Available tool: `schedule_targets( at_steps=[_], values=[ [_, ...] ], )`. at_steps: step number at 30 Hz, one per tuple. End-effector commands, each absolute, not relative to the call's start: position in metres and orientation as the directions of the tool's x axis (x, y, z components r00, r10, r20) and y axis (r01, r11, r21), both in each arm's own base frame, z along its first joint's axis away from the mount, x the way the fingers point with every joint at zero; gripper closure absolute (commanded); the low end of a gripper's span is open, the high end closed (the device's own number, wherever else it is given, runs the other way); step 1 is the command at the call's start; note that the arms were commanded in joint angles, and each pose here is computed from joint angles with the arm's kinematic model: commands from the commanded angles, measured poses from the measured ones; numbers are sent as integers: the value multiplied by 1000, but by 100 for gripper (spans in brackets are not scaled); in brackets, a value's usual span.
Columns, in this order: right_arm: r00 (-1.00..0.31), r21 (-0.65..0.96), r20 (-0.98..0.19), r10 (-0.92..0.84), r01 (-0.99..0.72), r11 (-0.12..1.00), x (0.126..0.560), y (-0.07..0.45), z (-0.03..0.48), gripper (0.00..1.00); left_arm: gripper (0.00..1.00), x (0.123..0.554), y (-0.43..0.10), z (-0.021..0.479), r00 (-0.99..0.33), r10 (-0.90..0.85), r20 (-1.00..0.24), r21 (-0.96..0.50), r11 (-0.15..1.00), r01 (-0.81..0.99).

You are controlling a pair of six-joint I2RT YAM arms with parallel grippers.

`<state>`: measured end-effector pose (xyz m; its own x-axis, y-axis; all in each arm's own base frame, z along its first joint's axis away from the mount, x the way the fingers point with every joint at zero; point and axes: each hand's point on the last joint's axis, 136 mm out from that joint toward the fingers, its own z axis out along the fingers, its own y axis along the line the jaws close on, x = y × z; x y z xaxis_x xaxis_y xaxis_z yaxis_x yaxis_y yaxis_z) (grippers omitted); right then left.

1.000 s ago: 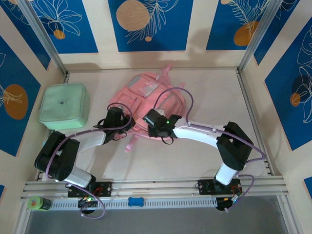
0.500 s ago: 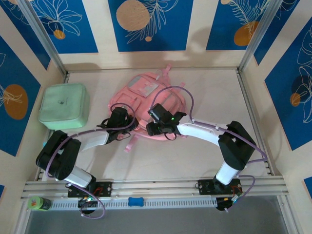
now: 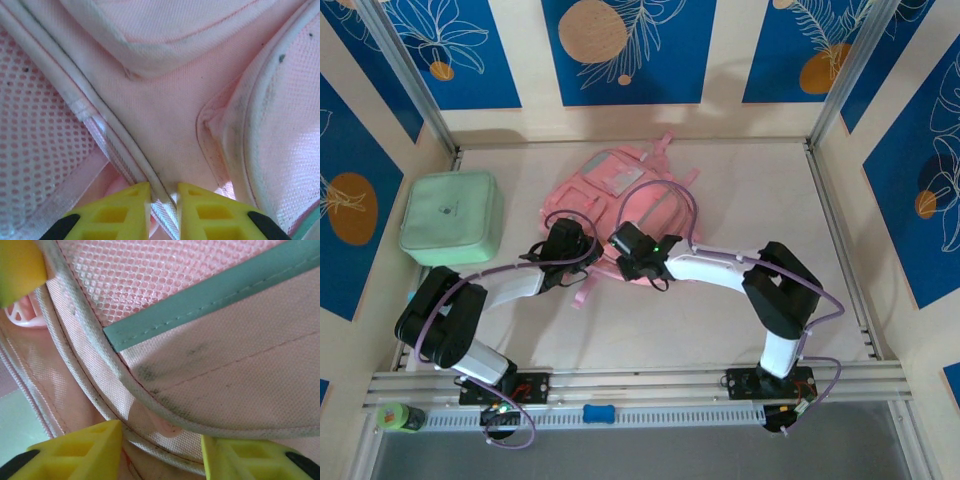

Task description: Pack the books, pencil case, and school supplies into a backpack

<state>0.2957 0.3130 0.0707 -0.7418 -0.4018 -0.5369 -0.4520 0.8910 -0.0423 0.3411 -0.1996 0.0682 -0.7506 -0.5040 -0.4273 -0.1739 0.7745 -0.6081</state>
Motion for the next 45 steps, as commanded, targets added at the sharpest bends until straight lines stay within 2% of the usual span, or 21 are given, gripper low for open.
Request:
schedule_targets(
  at_steps=[1,3,9,14,17,25,29,31,35,37,41,45],
  values=[
    [-680,-45,-623,-386,-462,886,309,331,91,61,80,339,-196,56,-751,-510,-418,-577,788,-214],
    [-664,-47,-632,-399,-482,875,304,335,94,62,79,340,-191,49,-744,-521,-419,-564,791,-236],
    [-623,-41,-653,-431,-540,841,302,347,96,75,81,342,-196,39,-749,-531,-397,-586,774,-239],
    [-626,-76,-632,-458,-538,840,303,341,94,93,80,339,-184,26,-753,-531,-388,-536,795,-283],
    [-653,-90,-607,-453,-511,855,297,329,93,100,80,337,-170,16,-750,-540,-382,-497,804,-326],
    [-771,-127,-499,-396,-387,913,274,271,84,100,81,338,-139,4,-723,-563,-401,-429,813,-395],
    [-803,-119,-487,-343,-329,937,279,250,83,100,82,343,-136,2,-732,-550,-403,-412,823,-391],
    [-809,-104,-485,-333,-325,940,282,253,88,100,82,347,-139,8,-733,-533,-422,-424,831,-360],
    [-773,34,-512,-375,-455,890,274,297,100,100,81,348,-152,27,-749,-511,-422,-478,827,-296],
    [-755,67,-536,-377,-483,873,278,318,109,89,80,348,-160,38,-749,-522,-408,-524,806,-276],
    [-772,14,-526,-357,-428,904,296,333,106,77,79,348,-161,54,-728,-551,-409,-567,778,-270],
    [-785,30,-518,-340,-414,910,303,348,97,64,78,349,-158,63,-716,-563,-413,-571,772,-279]
  ],
)
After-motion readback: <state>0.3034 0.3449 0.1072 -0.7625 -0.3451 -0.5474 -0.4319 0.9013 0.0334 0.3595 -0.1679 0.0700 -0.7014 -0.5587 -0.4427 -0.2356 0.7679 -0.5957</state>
